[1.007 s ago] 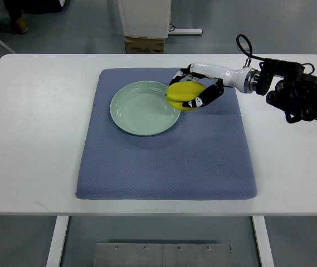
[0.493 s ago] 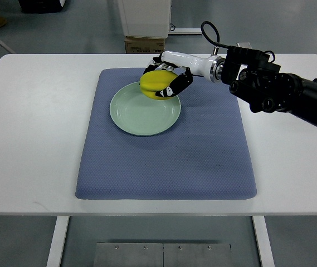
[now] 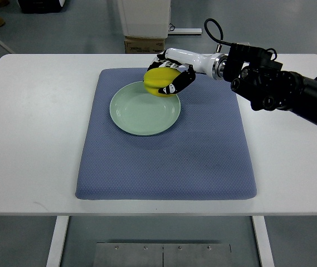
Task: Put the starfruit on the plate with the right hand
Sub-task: 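Lower the starfruit onto the plate and open the right hand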
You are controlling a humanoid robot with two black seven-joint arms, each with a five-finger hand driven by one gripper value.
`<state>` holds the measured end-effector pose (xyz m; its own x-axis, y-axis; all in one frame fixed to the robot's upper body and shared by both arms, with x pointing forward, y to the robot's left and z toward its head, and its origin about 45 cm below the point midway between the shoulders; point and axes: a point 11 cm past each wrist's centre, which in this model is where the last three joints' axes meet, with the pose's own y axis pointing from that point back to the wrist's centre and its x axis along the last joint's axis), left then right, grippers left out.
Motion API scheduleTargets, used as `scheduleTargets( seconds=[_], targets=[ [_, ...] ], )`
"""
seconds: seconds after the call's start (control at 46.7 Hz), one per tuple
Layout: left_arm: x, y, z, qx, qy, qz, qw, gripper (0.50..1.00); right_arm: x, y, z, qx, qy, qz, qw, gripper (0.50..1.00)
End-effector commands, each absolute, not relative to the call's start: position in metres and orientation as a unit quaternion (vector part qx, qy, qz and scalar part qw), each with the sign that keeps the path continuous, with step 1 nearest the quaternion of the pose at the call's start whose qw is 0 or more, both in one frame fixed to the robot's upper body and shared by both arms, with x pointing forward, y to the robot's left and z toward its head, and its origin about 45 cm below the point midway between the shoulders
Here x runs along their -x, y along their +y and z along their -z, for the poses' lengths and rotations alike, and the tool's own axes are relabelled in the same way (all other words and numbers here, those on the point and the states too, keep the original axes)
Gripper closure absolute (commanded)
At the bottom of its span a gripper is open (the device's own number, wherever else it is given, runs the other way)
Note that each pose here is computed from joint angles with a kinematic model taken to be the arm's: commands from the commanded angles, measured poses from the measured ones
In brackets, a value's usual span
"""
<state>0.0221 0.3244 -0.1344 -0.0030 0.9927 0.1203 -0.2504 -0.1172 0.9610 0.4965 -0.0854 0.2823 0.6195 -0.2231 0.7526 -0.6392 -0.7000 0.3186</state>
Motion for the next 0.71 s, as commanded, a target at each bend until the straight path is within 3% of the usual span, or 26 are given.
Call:
scheduleTargets(
  seconds=[0.0, 0.686],
  targets=[
    [-0.022, 0.324, 0.134, -0.465, 0.399, -0.585, 0.531, 0.5, -0.493, -0.081, -0.281, -0.856, -0.246, -0.353, 0.286, 1.0],
    [-0.022, 0.324, 0.134, -0.465, 0.399, -0.585, 0.531, 0.5, -0.471, -0.062, -0.258, -0.868, -0.216, -0.324, 0.307, 1.0]
  ],
)
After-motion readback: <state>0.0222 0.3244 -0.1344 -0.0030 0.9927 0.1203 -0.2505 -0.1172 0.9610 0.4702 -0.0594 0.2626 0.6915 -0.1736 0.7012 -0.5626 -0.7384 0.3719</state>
